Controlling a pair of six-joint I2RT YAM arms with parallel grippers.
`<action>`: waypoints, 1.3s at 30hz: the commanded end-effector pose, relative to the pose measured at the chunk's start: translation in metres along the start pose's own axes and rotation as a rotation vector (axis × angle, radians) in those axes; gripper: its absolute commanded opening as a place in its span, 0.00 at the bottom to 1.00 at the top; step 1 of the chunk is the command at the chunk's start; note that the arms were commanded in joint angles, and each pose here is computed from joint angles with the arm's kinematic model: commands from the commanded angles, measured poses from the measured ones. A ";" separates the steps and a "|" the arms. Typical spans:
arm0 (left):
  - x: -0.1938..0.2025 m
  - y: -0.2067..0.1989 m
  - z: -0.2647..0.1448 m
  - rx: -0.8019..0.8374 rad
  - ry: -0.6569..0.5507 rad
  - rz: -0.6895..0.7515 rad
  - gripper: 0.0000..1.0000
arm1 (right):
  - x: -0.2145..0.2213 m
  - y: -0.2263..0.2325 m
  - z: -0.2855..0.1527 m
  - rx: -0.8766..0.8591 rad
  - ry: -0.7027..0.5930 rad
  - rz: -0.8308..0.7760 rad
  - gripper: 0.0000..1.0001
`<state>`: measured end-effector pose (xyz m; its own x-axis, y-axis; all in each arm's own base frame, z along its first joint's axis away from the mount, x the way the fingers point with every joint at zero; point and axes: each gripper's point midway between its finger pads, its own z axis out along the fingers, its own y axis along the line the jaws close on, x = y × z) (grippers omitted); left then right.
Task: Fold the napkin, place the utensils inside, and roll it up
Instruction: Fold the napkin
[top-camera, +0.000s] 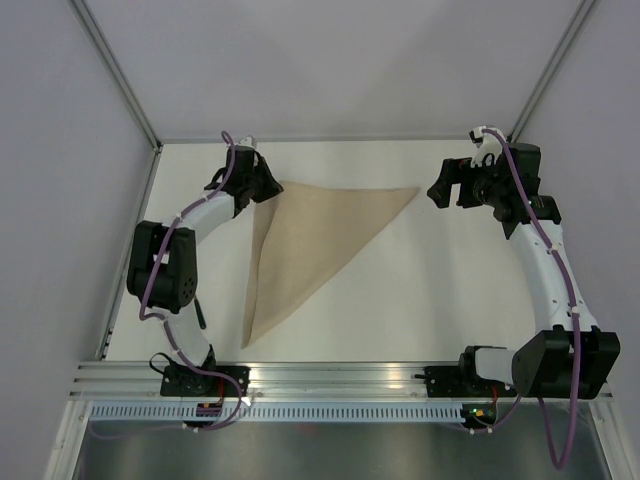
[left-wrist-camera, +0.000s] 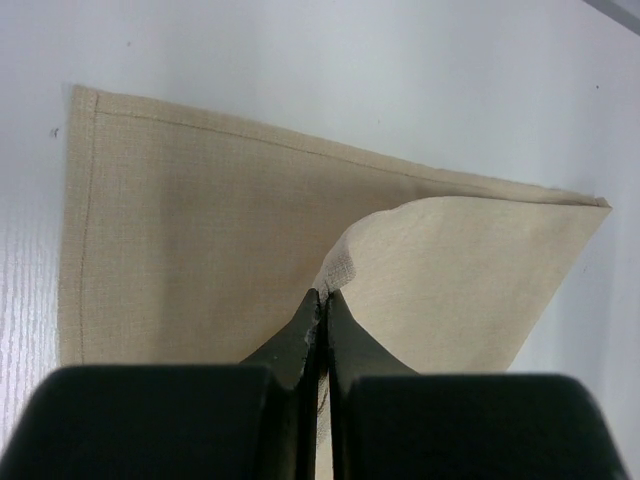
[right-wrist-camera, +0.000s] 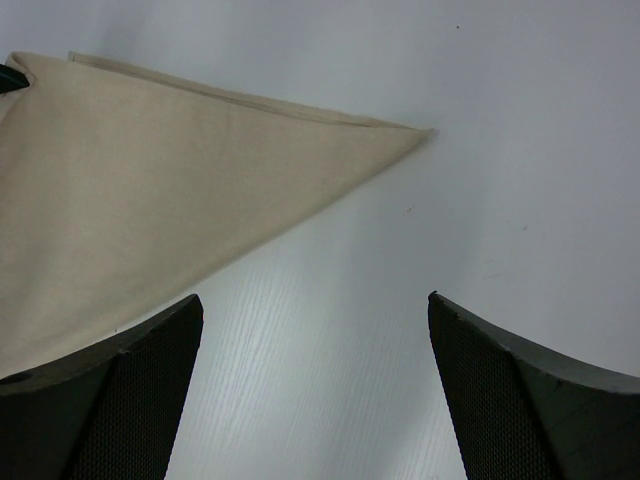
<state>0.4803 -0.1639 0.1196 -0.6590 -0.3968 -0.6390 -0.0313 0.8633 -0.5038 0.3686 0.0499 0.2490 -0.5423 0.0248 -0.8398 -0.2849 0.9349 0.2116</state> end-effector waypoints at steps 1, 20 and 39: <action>-0.013 -0.004 0.001 0.029 -0.005 0.022 0.02 | 0.005 0.001 0.001 -0.003 0.019 0.020 0.98; -0.022 0.007 0.006 0.024 -0.004 0.006 0.02 | 0.007 0.000 0.003 -0.003 0.027 0.022 0.98; -0.033 0.010 0.010 0.031 -0.004 -0.001 0.02 | 0.007 0.000 0.003 -0.002 0.028 0.024 0.98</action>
<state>0.4992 -0.1425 0.1145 -0.6649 -0.4271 -0.6127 -0.0675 0.8514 -0.5202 0.3682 0.0500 0.2462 -0.5516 0.0253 -0.8337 -0.2829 0.9346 0.2155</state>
